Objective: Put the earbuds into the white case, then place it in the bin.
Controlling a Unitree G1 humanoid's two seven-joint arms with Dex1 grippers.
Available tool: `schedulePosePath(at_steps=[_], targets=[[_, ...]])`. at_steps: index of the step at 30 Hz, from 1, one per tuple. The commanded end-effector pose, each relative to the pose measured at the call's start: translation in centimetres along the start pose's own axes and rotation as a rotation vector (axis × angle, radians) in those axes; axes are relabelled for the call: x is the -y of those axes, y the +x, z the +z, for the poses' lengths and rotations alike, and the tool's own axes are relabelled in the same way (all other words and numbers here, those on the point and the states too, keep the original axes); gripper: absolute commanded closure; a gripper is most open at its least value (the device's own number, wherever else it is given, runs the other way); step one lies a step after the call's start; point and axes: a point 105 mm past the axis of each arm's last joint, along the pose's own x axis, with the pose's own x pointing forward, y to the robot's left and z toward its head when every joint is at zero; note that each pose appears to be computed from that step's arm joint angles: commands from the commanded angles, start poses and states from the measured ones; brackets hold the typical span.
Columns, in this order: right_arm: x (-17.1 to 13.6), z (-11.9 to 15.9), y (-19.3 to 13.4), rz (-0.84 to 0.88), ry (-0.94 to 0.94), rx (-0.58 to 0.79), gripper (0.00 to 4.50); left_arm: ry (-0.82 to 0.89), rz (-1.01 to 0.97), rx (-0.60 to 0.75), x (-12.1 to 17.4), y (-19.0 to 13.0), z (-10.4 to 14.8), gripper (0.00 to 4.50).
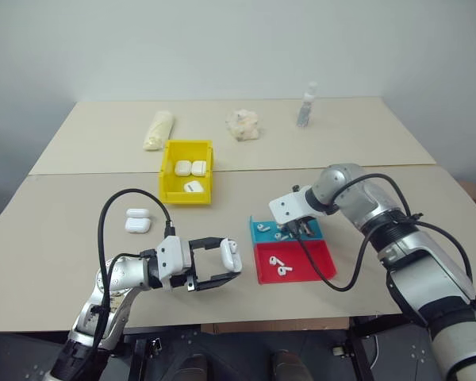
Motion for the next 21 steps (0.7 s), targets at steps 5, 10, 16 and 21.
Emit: schedulePosePath(at_steps=[5, 10, 16, 21], targets=[[3.0, 1.6, -7.0, -0.313, 0.128, 0.161, 3.61, 0.035, 0.025, 0.124, -1.2, 0.6, 3.0, 1.72], [1.2, 4.8, -14.8, -0.506, 0.245, 0.503, 3.61, -0.002, 0.025, 0.252, -2.0, 2.1, 5.5, 1.72], [-2.4, 9.1, -20.9, -0.654, 0.304, 0.969, 3.61, -0.016, -0.005, 0.364, -2.8, 4.0, 7.4, 1.72], [-5.8, 11.3, -20.6, -0.621, 0.361, 1.242, 3.61, -0.019, -0.060, 0.436, -2.8, 5.5, 8.7, 1.72]])
